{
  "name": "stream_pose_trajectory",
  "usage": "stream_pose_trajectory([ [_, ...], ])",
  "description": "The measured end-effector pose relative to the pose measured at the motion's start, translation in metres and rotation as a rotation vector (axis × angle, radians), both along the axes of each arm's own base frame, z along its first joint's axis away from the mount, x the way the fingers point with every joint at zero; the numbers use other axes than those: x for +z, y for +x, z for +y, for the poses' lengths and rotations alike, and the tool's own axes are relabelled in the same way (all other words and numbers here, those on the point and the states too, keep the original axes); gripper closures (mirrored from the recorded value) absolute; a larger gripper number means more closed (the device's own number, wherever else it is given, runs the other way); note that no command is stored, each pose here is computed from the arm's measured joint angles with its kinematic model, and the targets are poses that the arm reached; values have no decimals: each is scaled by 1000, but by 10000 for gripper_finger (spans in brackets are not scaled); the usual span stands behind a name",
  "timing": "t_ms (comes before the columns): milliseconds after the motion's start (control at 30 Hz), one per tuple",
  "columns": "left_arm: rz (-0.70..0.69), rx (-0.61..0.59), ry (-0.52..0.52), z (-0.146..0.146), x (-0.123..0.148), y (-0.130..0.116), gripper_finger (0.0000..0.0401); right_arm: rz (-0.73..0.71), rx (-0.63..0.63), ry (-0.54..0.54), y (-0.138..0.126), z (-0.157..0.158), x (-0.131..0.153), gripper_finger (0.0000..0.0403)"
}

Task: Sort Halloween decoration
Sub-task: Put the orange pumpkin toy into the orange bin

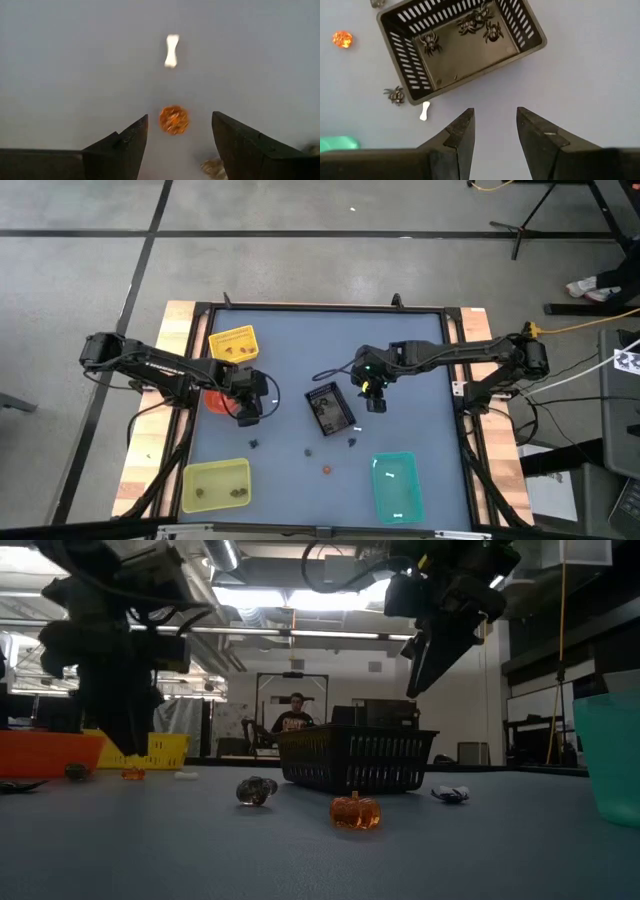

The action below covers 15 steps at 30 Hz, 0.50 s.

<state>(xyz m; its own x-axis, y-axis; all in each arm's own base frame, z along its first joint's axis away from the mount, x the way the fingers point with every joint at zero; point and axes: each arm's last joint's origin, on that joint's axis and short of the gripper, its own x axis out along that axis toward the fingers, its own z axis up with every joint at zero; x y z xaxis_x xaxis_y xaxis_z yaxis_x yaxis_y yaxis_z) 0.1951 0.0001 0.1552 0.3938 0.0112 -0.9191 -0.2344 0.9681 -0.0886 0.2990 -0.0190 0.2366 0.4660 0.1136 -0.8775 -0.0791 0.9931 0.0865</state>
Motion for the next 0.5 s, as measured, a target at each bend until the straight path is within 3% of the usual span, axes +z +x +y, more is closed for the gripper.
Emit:
stream_pose_trajectory([
  [500, -59, 0, 6, 0, -26, -10, 199, -81, -2, -6, 6, -1, 1, 259],
])
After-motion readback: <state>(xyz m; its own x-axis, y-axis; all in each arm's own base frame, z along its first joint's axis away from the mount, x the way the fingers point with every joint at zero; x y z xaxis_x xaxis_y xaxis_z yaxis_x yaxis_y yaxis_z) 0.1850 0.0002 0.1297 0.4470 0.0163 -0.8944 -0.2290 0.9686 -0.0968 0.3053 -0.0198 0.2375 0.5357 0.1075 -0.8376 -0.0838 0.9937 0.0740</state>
